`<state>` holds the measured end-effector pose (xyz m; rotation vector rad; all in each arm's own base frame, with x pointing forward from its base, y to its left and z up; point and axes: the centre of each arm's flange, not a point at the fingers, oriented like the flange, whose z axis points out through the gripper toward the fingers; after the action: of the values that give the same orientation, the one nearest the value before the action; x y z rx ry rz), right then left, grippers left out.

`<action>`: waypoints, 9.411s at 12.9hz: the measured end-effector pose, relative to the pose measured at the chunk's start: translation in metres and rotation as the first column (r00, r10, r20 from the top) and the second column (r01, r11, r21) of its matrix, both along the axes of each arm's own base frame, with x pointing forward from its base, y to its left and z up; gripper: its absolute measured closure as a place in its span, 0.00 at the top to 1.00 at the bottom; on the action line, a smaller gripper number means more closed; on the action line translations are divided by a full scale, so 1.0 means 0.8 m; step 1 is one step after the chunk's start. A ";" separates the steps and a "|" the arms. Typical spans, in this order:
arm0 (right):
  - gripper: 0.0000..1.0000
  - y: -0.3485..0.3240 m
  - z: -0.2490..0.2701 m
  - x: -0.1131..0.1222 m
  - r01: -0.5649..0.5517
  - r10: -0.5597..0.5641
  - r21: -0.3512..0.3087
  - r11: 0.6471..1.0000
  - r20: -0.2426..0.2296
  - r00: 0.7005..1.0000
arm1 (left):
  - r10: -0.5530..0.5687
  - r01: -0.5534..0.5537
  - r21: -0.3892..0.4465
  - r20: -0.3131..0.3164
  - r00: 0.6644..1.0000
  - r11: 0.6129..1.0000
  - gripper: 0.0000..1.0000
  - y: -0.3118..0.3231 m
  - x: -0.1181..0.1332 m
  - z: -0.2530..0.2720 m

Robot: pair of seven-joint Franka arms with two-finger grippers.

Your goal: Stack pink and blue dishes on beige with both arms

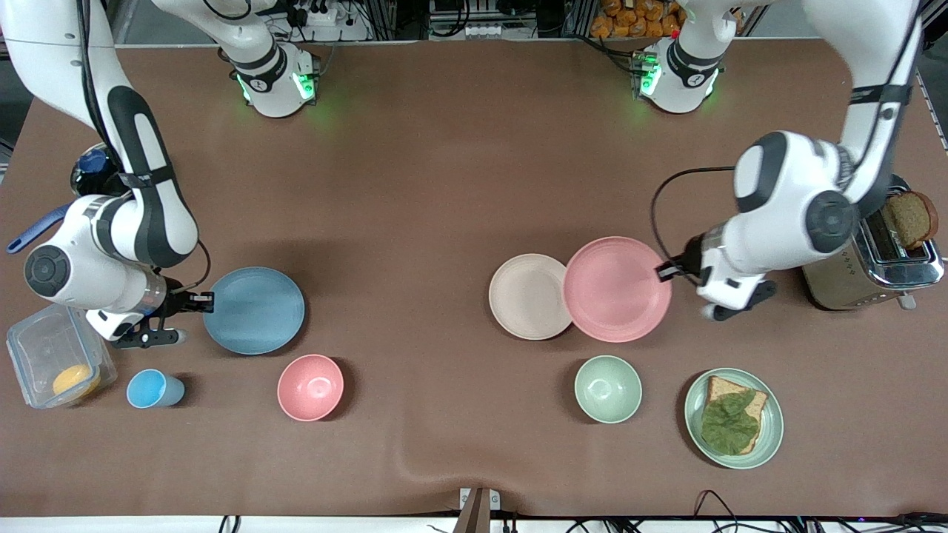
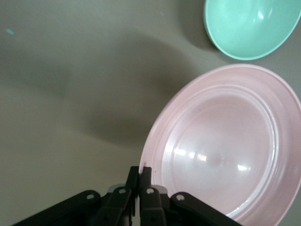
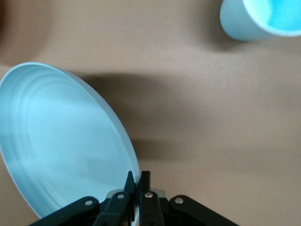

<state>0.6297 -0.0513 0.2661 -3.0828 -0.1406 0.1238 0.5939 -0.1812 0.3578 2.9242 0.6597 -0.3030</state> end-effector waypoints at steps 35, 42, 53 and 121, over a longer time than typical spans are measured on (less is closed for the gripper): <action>0.06 0.348 0.032 -0.029 0.155 -0.070 0.410 0.899 -0.215 0.974 | -0.005 0.000 0.041 0.111 0.994 0.999 0.10 -0.160 -0.069 -0.156; 0.06 0.349 0.006 -0.028 0.199 -0.102 0.416 0.888 -0.243 0.965 | 0.060 -0.064 0.010 0.258 0.964 0.998 0.85 -0.127 -0.017 -0.060; 0.06 0.547 -0.004 -0.061 0.274 -0.221 0.370 0.887 -0.182 0.958 | -0.205 0.127 0.267 0.289 0.935 0.955 1.00 0.119 0.059 0.203; 1.00 0.100 0.419 -0.104 0.129 -0.127 -0.020 0.991 0.055 0.990 | -0.321 0.302 0.203 0.069 0.944 0.931 1.00 0.160 -0.052 0.323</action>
<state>0.5466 0.0288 0.6010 -3.1090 0.0571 0.0368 0.5524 -0.0530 0.6161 3.2004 0.2150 -0.1250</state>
